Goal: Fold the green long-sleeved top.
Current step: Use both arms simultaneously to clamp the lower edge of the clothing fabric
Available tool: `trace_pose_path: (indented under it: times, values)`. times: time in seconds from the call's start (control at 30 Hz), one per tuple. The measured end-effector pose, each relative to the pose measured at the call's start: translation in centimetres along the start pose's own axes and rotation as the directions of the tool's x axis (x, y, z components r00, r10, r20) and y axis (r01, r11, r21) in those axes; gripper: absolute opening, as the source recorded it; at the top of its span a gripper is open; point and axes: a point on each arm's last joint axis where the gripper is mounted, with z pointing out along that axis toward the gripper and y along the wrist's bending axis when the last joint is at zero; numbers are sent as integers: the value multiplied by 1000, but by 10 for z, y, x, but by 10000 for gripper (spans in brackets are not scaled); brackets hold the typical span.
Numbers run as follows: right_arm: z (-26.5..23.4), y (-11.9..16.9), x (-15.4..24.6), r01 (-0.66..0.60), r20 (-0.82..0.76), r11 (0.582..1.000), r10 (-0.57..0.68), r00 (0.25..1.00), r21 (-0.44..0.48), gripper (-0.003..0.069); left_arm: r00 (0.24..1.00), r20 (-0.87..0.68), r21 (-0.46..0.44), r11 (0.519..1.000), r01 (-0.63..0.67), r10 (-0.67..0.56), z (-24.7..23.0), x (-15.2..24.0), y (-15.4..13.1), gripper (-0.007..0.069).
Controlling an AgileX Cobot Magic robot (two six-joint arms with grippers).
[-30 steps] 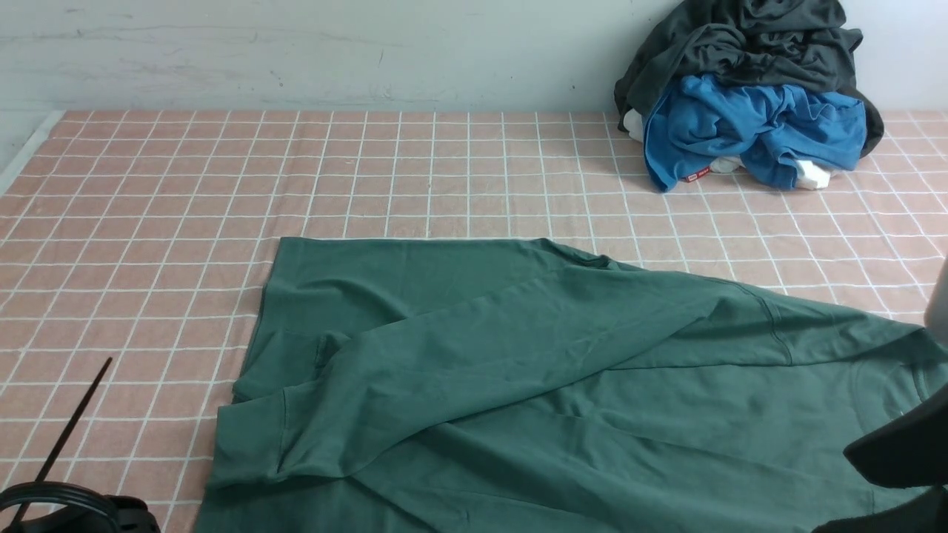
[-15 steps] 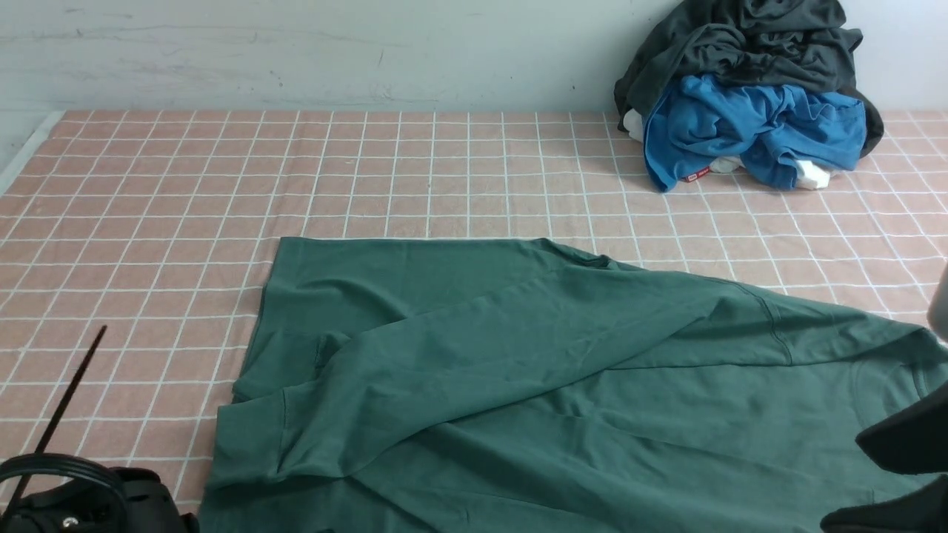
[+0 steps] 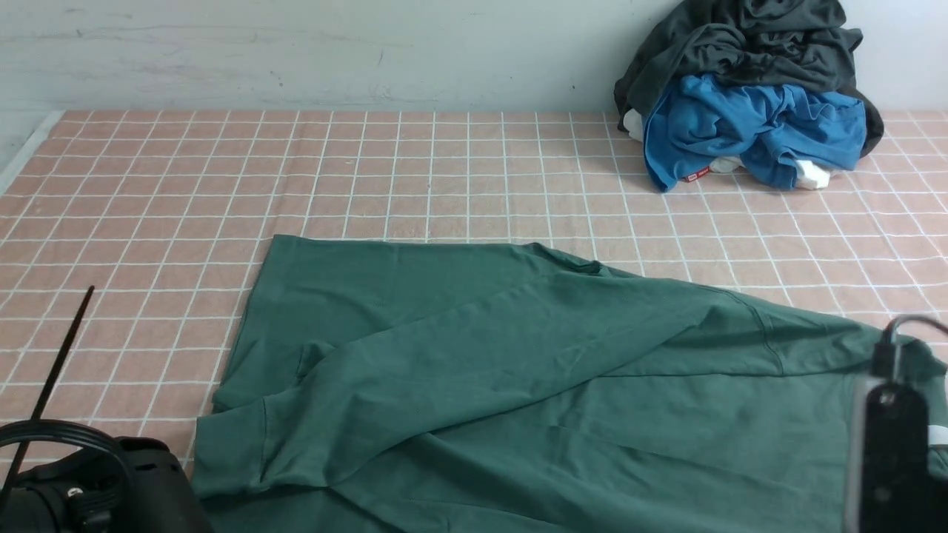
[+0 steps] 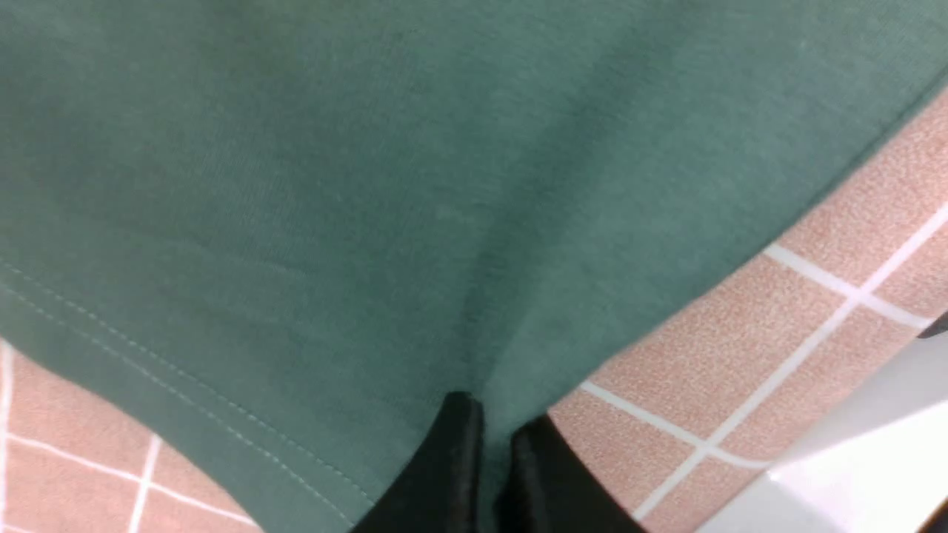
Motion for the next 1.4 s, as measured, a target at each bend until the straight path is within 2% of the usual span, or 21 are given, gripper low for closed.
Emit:
trace_pose_path:
  times: [0.1,0.3,0.67,0.83,1.07,1.3,1.33,1.4]
  values:
    - [30,2,7,68,-71,997,-66,995,27,533,1000,0,2,1000,1,-1,0,0,0,6]
    - [61,0,5,167,-86,984,-162,983,63,533,1000,9,5,1000,4,-4,0,-1,0,6]
    - [95,-4,-12,242,-108,970,-238,965,28,530,1000,11,11,1000,8,-8,0,-1,-1,6]
    - [97,-6,-14,259,-103,965,-254,962,38,481,1000,13,13,1000,9,-10,0,-1,-1,6]
    - [97,-6,-17,260,-73,964,-256,964,54,333,1000,16,13,1000,10,-10,0,-1,-1,6]
    - [97,-6,-18,257,-61,965,-253,965,57,144,1000,19,13,1000,10,-11,0,-2,-1,6]
    - [97,-6,-18,252,-62,966,-249,967,54,88,1000,20,14,1000,11,-11,0,-2,-1,6]
    - [97,-5,-17,246,-62,968,-243,968,48,27,1000,20,15,1000,11,-11,0,-2,-1,6]
